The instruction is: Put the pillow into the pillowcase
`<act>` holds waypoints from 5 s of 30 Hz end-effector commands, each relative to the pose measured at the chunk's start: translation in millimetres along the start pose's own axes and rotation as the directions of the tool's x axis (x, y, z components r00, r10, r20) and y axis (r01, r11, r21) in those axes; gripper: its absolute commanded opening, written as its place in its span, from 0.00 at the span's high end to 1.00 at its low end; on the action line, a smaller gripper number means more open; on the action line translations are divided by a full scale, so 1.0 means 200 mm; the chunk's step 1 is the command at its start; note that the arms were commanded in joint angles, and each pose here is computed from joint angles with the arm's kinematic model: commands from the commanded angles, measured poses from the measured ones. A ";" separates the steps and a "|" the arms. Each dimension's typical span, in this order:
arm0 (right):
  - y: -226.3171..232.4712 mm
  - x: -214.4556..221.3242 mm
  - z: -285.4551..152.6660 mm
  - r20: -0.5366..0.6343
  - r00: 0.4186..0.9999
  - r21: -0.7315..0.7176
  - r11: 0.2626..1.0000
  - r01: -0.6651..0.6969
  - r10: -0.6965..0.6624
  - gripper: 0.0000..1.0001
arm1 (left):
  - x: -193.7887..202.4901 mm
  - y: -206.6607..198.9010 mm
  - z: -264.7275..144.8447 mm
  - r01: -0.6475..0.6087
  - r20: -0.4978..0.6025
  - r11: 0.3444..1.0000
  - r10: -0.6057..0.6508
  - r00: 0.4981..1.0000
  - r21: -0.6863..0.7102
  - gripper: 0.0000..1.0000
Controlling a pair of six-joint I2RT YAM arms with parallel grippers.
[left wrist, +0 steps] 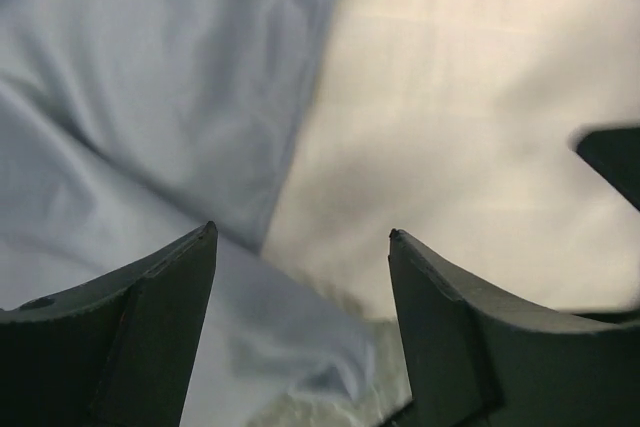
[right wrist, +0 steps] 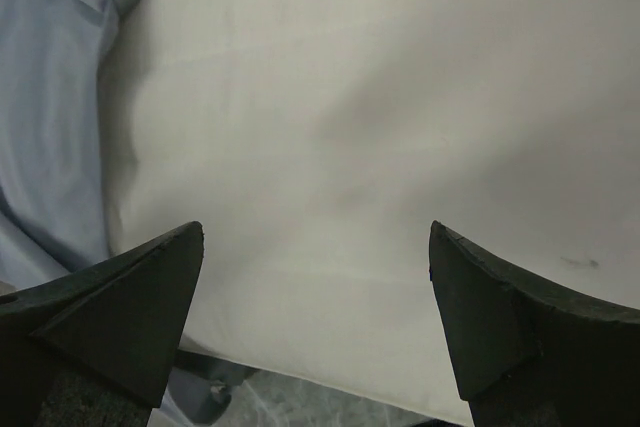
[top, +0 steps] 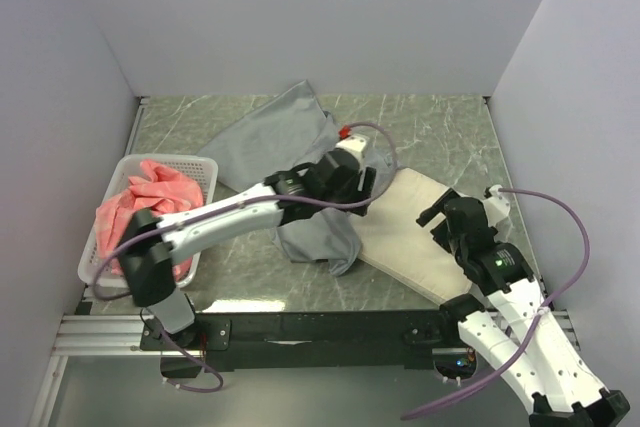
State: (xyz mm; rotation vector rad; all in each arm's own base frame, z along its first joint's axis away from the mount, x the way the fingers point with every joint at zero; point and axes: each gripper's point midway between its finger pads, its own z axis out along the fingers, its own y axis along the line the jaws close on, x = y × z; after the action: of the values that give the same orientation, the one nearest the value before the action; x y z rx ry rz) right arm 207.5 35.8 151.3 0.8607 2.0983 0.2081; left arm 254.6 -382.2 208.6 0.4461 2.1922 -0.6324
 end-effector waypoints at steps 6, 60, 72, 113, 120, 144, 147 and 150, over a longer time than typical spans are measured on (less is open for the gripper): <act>-0.17 -0.05 -0.07 0.007 0.997 0.222 0.972 -0.071 0.071 0.00 | 0.20 0.24 0.36 -0.241 -0.197 0.932 0.191 0.962 -0.271 0.27; 0.45 -0.10 -0.04 -0.003 0.993 -0.367 0.924 -0.113 0.120 1.00 | 0.24 0.18 -0.35 0.157 0.136 0.978 -0.138 0.981 -0.137 0.28; 0.47 -0.10 -0.10 -0.018 0.995 -0.400 0.911 -0.094 0.095 1.00 | 0.81 0.04 -0.16 0.053 -0.002 0.995 -0.053 0.999 -0.089 0.30; 0.26 0.22 0.10 0.007 1.000 -0.270 0.963 -0.020 0.022 0.89 | 0.69 -0.80 -0.50 -0.074 -0.007 0.746 0.105 0.994 0.662 0.47; 0.19 0.22 0.08 -0.011 0.999 -0.202 0.979 0.037 -0.040 0.18 | 0.38 -0.40 -0.38 0.116 0.022 0.934 -0.131 0.991 0.338 0.31; -0.14 0.12 0.49 -0.075 0.996 0.036 0.998 -0.044 0.046 0.09 | -0.15 -0.04 0.78 -0.235 -0.071 0.957 0.226 0.971 -0.171 0.16; -0.15 0.19 0.52 -0.111 0.992 0.028 0.998 -0.060 0.063 0.20 | -0.13 -0.04 0.86 -0.242 -0.070 0.957 0.233 0.970 -0.159 0.15; -0.14 0.20 0.51 -0.108 0.989 0.007 0.995 -0.100 0.100 0.53 | -0.12 0.00 0.93 -0.229 -0.070 0.956 0.220 0.973 -0.183 0.16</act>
State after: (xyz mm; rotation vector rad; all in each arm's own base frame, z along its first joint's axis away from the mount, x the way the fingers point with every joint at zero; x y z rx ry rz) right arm 258.0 13.7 59.4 0.9535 2.1514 0.2182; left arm 364.0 -473.2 95.7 0.6173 2.2677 -0.2326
